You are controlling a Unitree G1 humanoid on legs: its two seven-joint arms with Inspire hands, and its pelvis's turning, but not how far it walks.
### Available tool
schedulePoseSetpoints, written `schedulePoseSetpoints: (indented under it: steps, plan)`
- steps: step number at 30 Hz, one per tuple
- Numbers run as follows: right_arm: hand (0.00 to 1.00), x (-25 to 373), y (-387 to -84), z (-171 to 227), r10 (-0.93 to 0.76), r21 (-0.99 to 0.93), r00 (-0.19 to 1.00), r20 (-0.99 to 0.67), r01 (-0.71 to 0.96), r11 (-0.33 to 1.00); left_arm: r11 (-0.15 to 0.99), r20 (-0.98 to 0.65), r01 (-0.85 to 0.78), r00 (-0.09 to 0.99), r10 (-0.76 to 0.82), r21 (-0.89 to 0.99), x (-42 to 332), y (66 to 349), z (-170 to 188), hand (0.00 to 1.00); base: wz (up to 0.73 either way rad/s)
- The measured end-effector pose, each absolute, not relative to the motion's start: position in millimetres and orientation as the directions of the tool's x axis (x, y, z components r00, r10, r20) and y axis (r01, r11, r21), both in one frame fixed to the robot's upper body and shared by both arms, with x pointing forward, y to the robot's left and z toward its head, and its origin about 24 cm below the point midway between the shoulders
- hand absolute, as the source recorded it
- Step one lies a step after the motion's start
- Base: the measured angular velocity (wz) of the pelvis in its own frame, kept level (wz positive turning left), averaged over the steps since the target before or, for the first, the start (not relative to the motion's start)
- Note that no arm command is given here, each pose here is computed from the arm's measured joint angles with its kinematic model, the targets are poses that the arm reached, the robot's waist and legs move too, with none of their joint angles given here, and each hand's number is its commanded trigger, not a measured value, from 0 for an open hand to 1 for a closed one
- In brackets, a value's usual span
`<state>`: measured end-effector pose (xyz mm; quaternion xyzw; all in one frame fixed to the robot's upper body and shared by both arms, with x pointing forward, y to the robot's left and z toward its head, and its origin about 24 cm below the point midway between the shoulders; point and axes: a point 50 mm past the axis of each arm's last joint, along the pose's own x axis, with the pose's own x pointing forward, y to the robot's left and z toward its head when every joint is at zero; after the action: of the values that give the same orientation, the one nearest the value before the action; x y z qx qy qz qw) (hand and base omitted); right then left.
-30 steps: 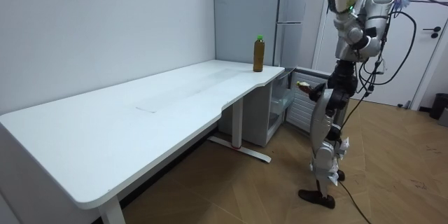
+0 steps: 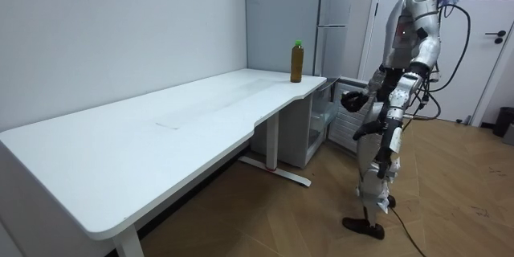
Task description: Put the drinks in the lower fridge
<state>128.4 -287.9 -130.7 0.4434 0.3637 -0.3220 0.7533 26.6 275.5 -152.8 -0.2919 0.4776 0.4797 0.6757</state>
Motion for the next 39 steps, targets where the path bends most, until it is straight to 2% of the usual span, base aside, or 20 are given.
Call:
schedulePoseSetpoints:
  steps: [2,4,8,17,24,32,39]
  plan:
    - [1.00,144,-285,-127,-0.156,0.460,0.549,-0.821,0.798,0.390,0.415,-0.926,-0.908,0.107,0.362,0.058,41,278,-153,0.00,0.06]
    - [1.00,172,-281,-119,-0.140,0.478,0.577,-0.805,0.770,0.422,0.512,-0.921,-0.858,0.162,0.354,0.046,62,279,-152,0.00,0.08]
    - [1.00,199,-279,-107,-0.135,0.488,0.599,-0.789,0.746,0.453,0.667,-0.924,-0.743,0.213,0.318,0.059,82,272,-152,0.00,0.05]
    - [1.00,223,-285,-91,-0.144,0.485,0.612,-0.777,0.729,0.483,0.900,-0.930,-0.416,0.266,0.254,0.127,109,262,-151,0.00,-0.02]
    - [1.00,238,-284,-81,-0.130,0.486,0.629,-0.766,0.700,0.524,0.948,-0.924,-0.281,0.304,0.233,0.146,119,258,-150,0.00,-0.03]
    - [1.00,267,-298,-51,-0.165,0.506,0.675,-0.719,0.672,0.540,0.956,-0.927,-0.248,0.297,0.228,0.156,118,258,-150,0.00,0.01]
    - [1.00,282,-298,-37,-0.155,0.557,0.711,-0.686,0.650,0.517,0.957,-0.933,-0.246,0.282,0.225,0.157,112,263,-150,0.00,-0.02]
